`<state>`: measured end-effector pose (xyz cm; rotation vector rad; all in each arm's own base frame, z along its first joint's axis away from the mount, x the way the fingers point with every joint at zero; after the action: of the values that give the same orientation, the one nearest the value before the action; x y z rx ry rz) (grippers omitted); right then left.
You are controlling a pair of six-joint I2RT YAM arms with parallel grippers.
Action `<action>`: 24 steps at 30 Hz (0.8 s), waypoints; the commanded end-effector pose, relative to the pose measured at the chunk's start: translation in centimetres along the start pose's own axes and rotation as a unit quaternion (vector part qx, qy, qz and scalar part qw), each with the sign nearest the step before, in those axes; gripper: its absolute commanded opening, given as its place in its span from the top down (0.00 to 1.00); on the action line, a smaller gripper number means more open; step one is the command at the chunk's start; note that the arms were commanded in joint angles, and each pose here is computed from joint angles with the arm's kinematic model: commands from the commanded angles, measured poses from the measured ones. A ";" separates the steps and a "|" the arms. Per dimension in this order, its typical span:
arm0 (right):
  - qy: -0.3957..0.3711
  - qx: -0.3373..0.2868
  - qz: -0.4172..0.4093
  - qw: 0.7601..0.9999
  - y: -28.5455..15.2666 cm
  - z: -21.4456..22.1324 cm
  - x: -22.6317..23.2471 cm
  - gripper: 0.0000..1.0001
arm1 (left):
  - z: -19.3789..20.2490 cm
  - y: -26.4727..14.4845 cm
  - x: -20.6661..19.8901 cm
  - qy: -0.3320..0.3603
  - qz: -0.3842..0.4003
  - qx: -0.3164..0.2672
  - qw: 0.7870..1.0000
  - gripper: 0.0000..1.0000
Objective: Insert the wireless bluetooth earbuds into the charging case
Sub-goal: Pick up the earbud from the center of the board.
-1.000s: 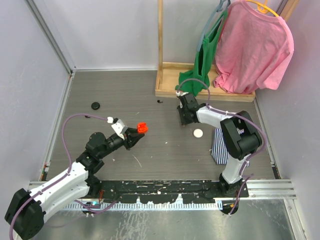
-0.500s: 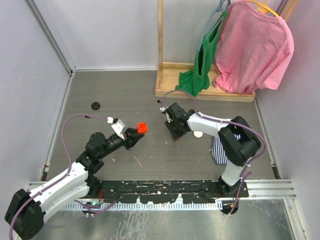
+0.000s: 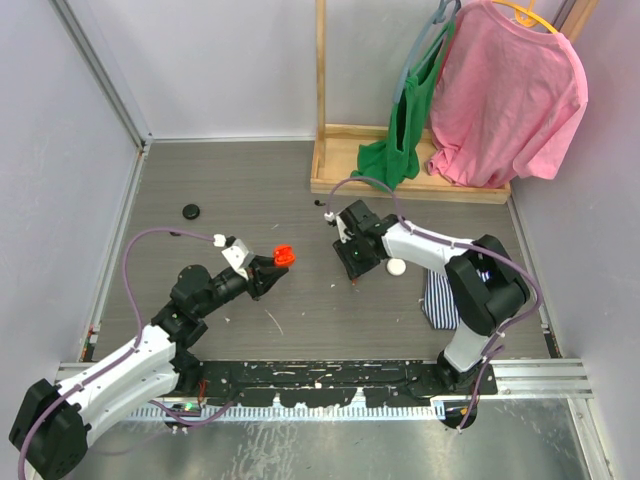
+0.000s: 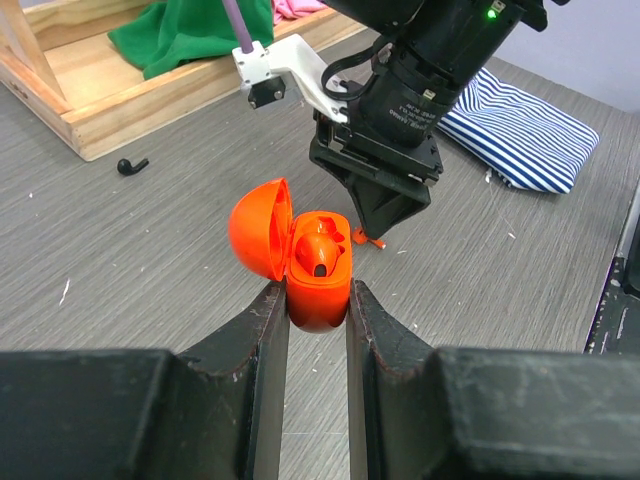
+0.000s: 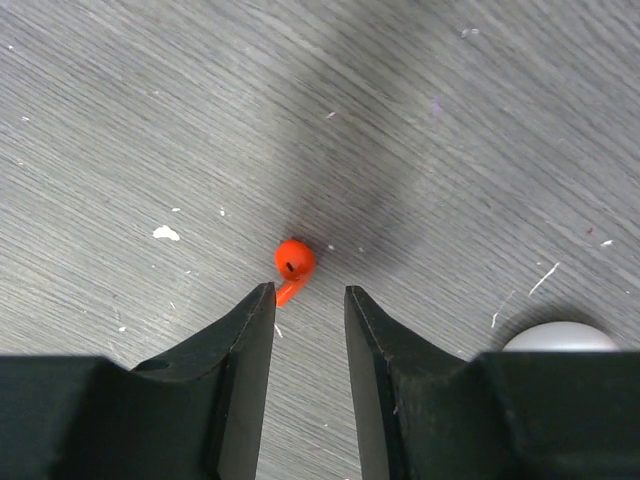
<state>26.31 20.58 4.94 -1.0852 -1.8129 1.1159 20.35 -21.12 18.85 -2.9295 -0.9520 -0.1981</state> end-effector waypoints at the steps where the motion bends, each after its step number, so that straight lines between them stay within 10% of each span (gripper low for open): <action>1: -0.002 -0.030 -0.037 0.999 -0.9 -2.1 0.3 0.62 | -2.2 0.1 0.4 0.023 -0.005 -0.035 0.999 0.99; 24: 0.009 0.012 -0.015 1.000 1.2 0.3 -0.3 0.76 | -2.1 0.2 0.3 0.021 -0.002 -0.032 0.999 0.99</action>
<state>26.94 21.18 3.53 -0.9904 -1.8137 1.0454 20.33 -21.11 18.94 -2.9318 -0.9525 -0.2010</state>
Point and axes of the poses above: each gripper's point midway between its finger pads, its own y axis out along the fingers, its own x axis along the line the jaws close on, z = x × y, the point moved 2 cm from there along -y, back along the fingers, and after that the axes turned 13 degrees about y, right-handed, at the moved point
